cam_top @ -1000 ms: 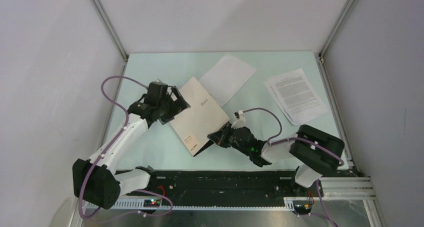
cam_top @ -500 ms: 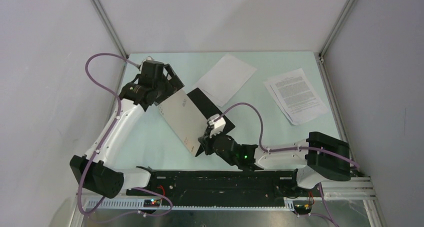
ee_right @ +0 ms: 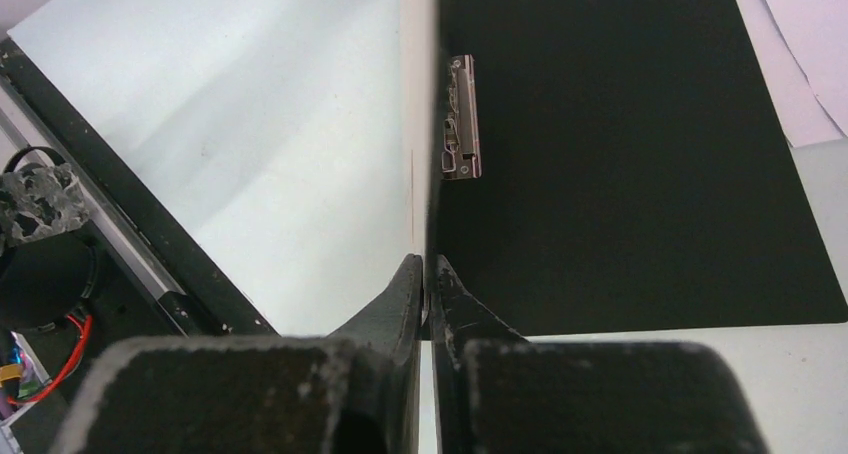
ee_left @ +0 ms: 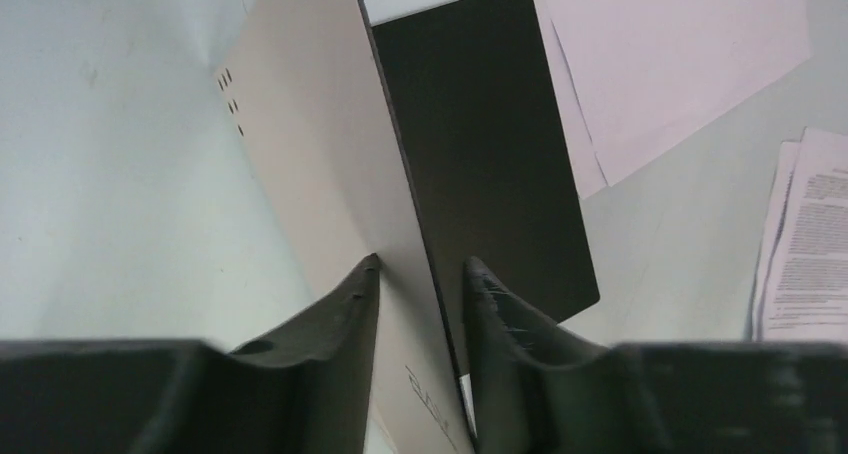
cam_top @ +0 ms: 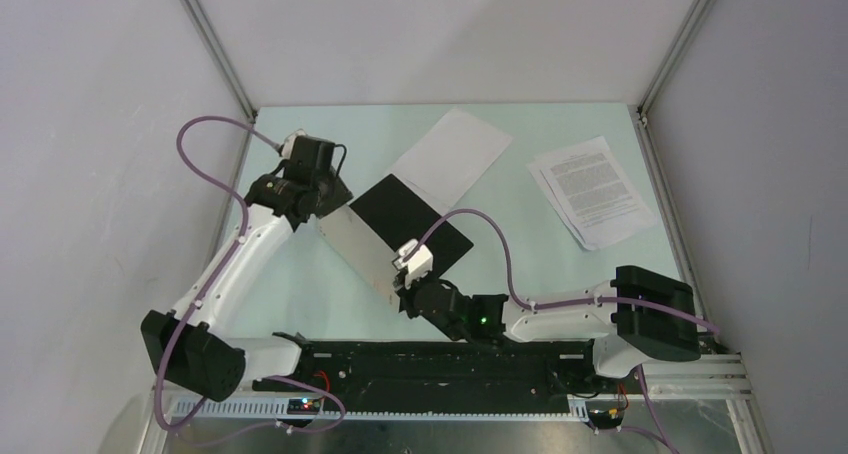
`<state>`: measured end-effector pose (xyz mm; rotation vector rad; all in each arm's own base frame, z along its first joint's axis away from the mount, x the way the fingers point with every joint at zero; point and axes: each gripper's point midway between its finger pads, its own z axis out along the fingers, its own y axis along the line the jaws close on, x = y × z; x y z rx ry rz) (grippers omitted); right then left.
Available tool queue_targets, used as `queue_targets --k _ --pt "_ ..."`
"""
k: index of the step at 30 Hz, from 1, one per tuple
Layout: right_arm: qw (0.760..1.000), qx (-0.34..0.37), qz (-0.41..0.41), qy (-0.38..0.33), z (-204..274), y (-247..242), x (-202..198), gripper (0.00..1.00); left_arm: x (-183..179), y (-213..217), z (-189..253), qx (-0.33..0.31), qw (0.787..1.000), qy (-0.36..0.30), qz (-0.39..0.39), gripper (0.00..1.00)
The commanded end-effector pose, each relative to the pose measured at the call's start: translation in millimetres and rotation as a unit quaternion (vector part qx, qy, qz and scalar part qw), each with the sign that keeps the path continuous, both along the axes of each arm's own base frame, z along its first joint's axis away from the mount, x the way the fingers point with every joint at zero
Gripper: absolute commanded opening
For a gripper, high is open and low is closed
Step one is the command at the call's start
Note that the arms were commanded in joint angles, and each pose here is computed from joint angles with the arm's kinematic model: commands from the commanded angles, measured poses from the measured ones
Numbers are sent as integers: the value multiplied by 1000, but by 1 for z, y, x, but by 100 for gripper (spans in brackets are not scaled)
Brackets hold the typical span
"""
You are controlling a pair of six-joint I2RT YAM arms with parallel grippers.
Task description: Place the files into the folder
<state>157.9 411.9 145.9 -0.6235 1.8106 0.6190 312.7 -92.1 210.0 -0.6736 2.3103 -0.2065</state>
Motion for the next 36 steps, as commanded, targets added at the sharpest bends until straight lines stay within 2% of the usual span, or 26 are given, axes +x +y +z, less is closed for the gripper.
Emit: queue_targets --k 1,2,3,4,5,7,9,11,15,20,28,32,36 --pt "1000 4 -3 -20 20 5 3 13 -11 9 -1 20 1000 -7 -1 27" --pt "1000 8 2 -19 22 6 1 18 -14 10 -5 24 1000 -3 -5 23" --pt "1000 7 9 -15 23 6 -2 30 -17 12 -4 28 1000 -5 -12 14" --pt "1000 15 12 -10 27 6 -4 37 -21 13 -7 32 999 -1 -17 10" --pt "1000 12 18 -5 26 5 -6 51 -25 14 -5 37 999 -4 -29 3" --pt "999 23 25 6 36 2 -11 66 -35 14 -8 41 998 0 -54 0" --pt "999 26 30 18 40 -3 -15 76 -43 12 -10 45 996 3 -80 0" --pt "999 29 30 31 44 -10 -18 81 -52 10 -10 47 992 3 -113 0" --pt "997 49 5 64 53 -28 -13 85 -65 -1 -10 39 984 12 -176 0" --pt "994 66 -37 83 67 -59 6 87 -75 -7 1 30 977 -1 -213 0" --pt "987 100 -92 92 94 -107 41 90 -86 -19 48 9 962 -66 -265 0" --pt "986 119 -88 81 112 -122 45 93 -89 -22 67 6 955 -96 -279 0" --pt "993 102 -23 46 123 -116 27 94 -80 -13 66 13 968 -92 -234 0"
